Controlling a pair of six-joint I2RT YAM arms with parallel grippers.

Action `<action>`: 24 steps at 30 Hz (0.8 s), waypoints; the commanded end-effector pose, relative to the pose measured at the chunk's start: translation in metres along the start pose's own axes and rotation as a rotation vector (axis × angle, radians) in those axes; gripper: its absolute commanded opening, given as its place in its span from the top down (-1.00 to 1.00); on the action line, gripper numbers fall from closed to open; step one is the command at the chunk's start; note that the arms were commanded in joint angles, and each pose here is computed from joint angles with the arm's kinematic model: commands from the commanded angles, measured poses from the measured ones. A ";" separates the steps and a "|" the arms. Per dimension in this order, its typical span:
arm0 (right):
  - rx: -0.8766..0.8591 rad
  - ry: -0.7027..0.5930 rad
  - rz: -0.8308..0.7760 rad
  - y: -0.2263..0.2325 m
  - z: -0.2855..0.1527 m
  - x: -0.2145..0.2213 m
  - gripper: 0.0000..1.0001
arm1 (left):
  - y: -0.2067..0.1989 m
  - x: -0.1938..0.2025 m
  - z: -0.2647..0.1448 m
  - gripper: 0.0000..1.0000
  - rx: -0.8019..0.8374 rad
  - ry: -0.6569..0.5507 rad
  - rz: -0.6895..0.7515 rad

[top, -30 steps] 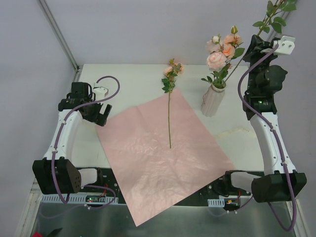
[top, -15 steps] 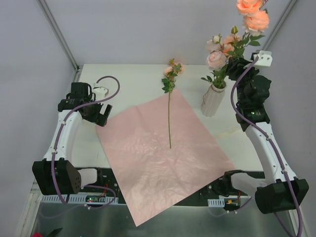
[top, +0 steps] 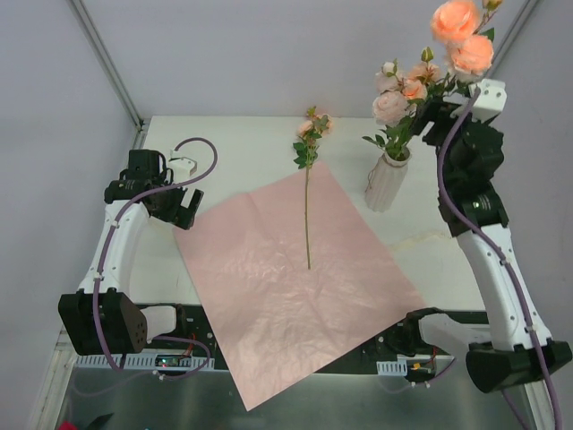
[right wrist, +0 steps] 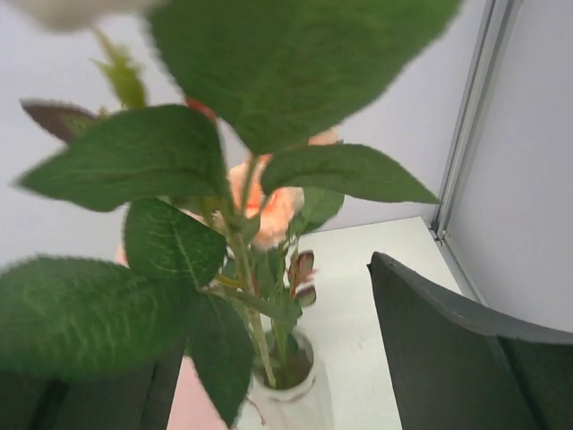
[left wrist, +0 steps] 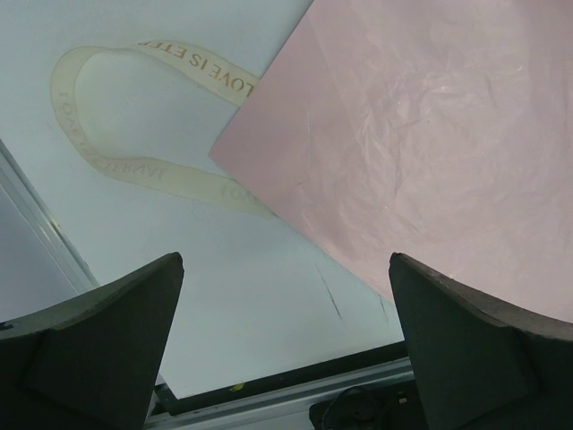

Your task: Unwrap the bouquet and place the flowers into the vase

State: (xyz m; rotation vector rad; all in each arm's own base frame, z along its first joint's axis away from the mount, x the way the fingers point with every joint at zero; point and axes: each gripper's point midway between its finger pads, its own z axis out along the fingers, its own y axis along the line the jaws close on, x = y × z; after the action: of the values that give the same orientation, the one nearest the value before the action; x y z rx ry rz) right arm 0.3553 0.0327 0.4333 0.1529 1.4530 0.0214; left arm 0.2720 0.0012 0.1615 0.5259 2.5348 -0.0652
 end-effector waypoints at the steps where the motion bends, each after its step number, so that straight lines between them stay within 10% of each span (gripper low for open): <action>1: 0.046 0.177 -0.028 -0.007 0.029 0.009 -0.57 | -0.003 -0.007 -0.012 -0.98 0.015 -0.038 -0.001; 8: 0.051 0.295 0.012 -0.006 0.044 0.030 -0.39 | 0.000 0.002 -0.012 -0.99 -0.016 -0.018 0.021; 24: -0.298 0.115 -0.077 0.085 -0.045 -0.022 -0.57 | -0.001 -0.011 -0.008 -0.98 0.015 -0.027 -0.015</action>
State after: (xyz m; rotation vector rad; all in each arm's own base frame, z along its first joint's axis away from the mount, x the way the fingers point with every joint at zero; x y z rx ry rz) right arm 0.3221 0.0858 0.4492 -0.0111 1.5721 0.1549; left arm 0.2695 0.0012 0.1622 0.5325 2.5370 -0.0647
